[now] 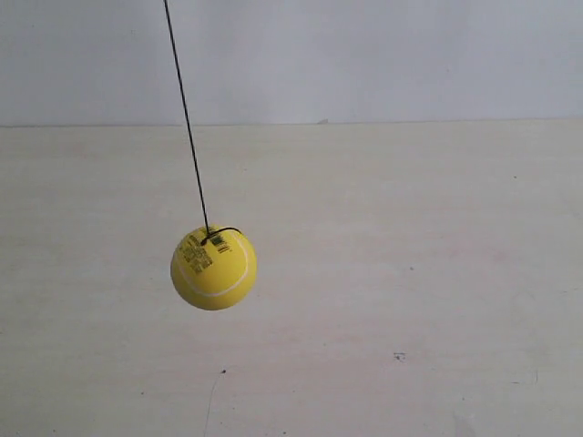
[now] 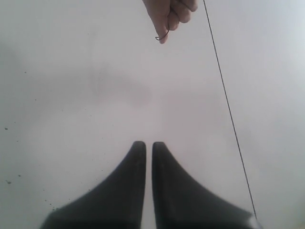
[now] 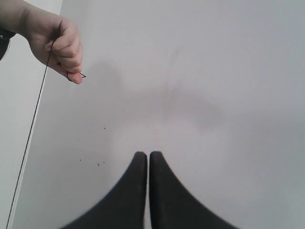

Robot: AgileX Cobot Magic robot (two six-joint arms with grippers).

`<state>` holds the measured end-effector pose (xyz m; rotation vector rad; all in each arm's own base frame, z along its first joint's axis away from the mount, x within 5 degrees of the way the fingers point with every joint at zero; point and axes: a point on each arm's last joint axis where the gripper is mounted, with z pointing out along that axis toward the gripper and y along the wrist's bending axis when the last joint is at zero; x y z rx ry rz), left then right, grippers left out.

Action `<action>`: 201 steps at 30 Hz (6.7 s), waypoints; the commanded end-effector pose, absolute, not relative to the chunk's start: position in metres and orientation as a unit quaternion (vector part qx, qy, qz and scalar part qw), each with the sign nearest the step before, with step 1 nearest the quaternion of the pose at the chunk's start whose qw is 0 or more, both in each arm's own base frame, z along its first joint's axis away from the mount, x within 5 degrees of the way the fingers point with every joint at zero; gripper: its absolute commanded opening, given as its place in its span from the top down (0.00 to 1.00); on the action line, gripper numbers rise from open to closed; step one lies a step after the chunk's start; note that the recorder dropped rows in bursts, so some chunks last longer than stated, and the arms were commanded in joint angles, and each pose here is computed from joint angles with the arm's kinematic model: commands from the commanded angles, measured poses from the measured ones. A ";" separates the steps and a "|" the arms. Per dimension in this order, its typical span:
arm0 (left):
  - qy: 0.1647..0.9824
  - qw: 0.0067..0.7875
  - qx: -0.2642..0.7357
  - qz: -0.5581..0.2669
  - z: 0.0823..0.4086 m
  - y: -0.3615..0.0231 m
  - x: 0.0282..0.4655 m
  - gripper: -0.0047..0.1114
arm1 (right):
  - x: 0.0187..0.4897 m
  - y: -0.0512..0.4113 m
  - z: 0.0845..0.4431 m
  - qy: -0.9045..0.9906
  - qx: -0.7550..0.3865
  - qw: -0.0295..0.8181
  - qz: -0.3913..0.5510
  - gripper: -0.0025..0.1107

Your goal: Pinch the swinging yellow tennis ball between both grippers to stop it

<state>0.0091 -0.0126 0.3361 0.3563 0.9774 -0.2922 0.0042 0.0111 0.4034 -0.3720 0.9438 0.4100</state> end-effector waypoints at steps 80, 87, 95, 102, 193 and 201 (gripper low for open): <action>0.744 0.601 -0.240 -0.167 0.185 0.002 0.054 0.92 | 0.002 0.011 0.405 0.443 -0.178 0.856 0.198 0.98; 0.743 0.604 -0.236 -0.164 0.186 0.003 0.054 0.92 | 0.002 0.011 0.405 0.443 -0.178 0.856 0.198 0.98; 0.777 0.625 -0.067 -0.027 0.185 0.003 0.054 0.92 | 0.002 0.010 0.405 0.445 -0.174 0.855 0.201 0.98; 0.779 0.623 0.038 0.057 0.185 0.003 0.054 0.92 | 0.002 0.010 0.405 0.444 -0.175 0.855 0.201 0.98; 0.779 0.623 0.038 0.058 0.185 0.003 0.054 0.92 | 0.052 0.006 0.233 0.556 0.296 0.642 0.438 0.98; 0.779 0.623 0.038 0.058 0.185 0.003 0.054 0.92 | 0.056 0.006 0.214 0.594 0.317 0.611 0.416 0.98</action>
